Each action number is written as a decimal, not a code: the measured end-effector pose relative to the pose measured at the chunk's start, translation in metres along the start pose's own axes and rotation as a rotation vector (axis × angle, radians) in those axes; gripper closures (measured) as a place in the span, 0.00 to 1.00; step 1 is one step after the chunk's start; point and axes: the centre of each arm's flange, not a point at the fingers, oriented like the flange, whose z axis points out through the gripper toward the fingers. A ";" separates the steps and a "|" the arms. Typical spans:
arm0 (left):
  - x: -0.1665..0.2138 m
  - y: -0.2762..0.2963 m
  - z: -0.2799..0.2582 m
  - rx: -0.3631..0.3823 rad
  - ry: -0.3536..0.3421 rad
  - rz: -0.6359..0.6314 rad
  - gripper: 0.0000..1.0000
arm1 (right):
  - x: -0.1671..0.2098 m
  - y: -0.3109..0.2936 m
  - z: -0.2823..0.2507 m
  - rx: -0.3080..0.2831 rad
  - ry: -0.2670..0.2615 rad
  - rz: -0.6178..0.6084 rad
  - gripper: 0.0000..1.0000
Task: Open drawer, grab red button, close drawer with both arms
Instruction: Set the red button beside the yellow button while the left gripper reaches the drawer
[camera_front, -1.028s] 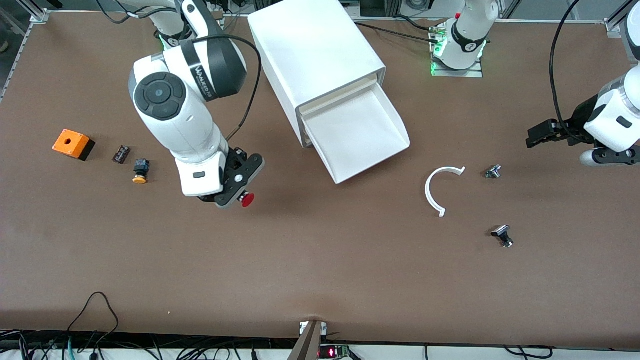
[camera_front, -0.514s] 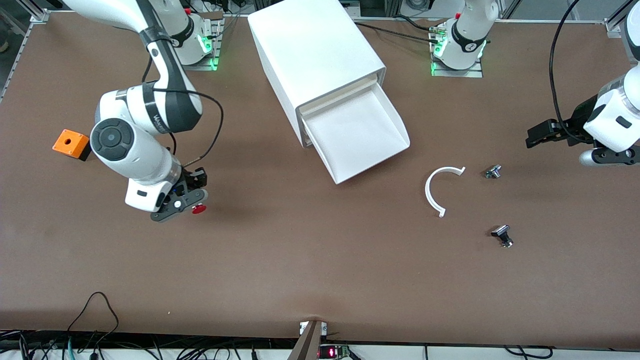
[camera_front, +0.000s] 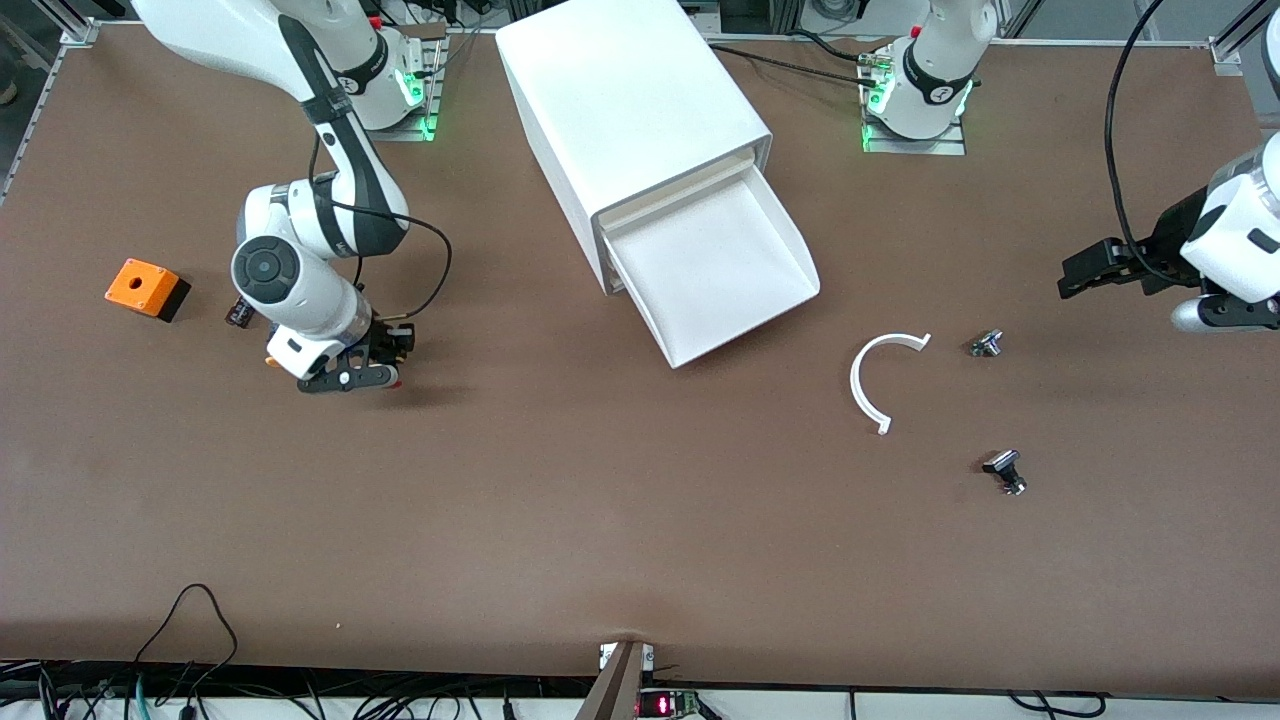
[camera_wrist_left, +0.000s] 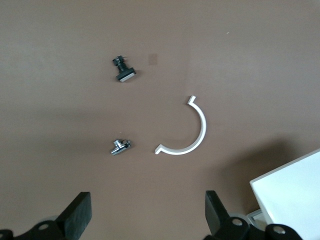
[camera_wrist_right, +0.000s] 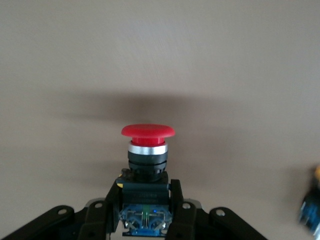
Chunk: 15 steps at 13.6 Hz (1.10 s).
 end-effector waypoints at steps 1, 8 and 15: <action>0.002 0.001 -0.003 -0.014 0.007 0.000 0.00 | -0.009 0.002 0.005 -0.003 -0.023 0.040 0.59; 0.023 0.004 0.041 -0.033 -0.072 0.011 0.00 | -0.027 0.106 0.021 -0.036 -0.089 0.048 0.59; 0.029 0.088 0.124 -0.013 -0.204 0.019 0.00 | -0.029 0.091 0.058 -0.051 -0.033 0.017 0.59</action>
